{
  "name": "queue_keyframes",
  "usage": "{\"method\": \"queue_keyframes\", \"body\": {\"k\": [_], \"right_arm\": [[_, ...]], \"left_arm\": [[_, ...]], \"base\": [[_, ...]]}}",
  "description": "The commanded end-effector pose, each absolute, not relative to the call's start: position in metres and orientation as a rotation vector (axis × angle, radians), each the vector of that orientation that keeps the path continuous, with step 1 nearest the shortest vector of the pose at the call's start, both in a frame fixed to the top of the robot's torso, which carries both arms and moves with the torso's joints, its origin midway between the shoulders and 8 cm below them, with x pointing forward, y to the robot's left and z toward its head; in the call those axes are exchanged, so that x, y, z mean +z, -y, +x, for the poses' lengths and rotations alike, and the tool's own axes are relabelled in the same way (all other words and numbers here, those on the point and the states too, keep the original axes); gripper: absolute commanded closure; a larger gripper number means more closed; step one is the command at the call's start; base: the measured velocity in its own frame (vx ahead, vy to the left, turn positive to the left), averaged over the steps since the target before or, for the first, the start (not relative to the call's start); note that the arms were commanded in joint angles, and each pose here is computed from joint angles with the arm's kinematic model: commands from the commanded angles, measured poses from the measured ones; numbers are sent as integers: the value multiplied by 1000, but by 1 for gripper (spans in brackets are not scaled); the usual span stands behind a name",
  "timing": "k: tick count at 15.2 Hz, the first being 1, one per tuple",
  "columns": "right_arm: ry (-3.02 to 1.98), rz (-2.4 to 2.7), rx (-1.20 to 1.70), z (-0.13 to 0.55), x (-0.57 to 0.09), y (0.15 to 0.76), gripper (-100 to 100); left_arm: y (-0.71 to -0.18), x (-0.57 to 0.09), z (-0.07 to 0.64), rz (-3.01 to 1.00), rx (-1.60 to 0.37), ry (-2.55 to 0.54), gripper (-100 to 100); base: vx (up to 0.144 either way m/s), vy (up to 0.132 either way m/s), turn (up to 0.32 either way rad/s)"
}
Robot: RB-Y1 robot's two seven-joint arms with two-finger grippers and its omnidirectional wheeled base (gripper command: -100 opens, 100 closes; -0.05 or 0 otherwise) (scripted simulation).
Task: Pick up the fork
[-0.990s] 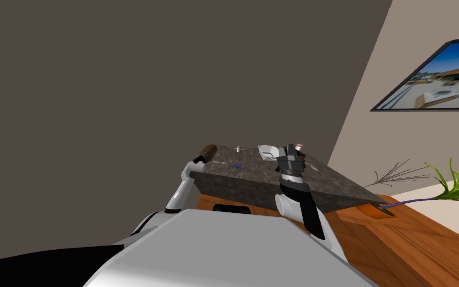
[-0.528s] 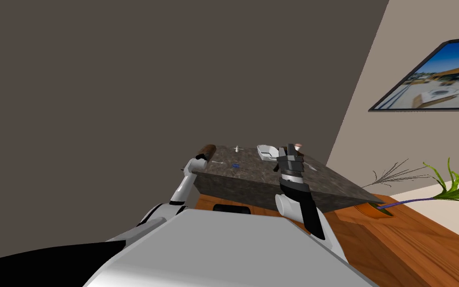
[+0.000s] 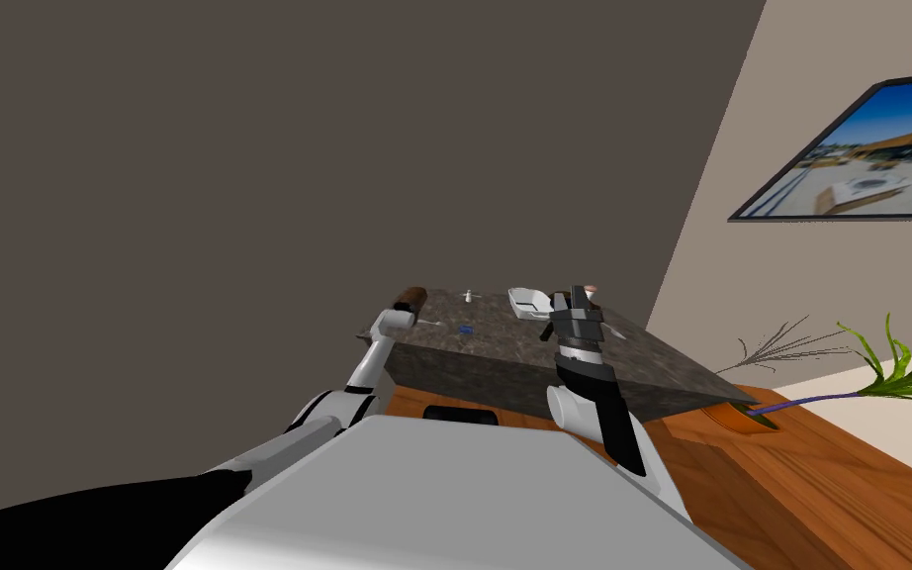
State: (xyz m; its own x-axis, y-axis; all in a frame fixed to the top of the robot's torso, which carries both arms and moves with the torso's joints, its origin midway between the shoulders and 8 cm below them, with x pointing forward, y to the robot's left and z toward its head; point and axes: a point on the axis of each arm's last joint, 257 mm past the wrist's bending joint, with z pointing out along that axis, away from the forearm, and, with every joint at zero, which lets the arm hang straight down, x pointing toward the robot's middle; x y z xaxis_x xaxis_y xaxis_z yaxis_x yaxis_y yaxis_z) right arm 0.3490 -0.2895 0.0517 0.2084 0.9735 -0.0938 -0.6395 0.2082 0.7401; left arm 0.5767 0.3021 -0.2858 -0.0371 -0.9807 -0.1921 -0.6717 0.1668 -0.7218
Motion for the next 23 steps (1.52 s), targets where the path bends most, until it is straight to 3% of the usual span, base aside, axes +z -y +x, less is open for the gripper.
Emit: {"method": "queue_keyframes", "body": {"k": [1,23], "right_arm": [[-638,639,1235,349,52,290,0],[-638,639,1235,349,52,290,0]], "left_arm": [[-300,-292,576,-1602,-555,-1818,-100],[-271,-320,538,-1813,-273,-2132,-100]], "base": [[3,-36,1],[14,-33,-1]]}}
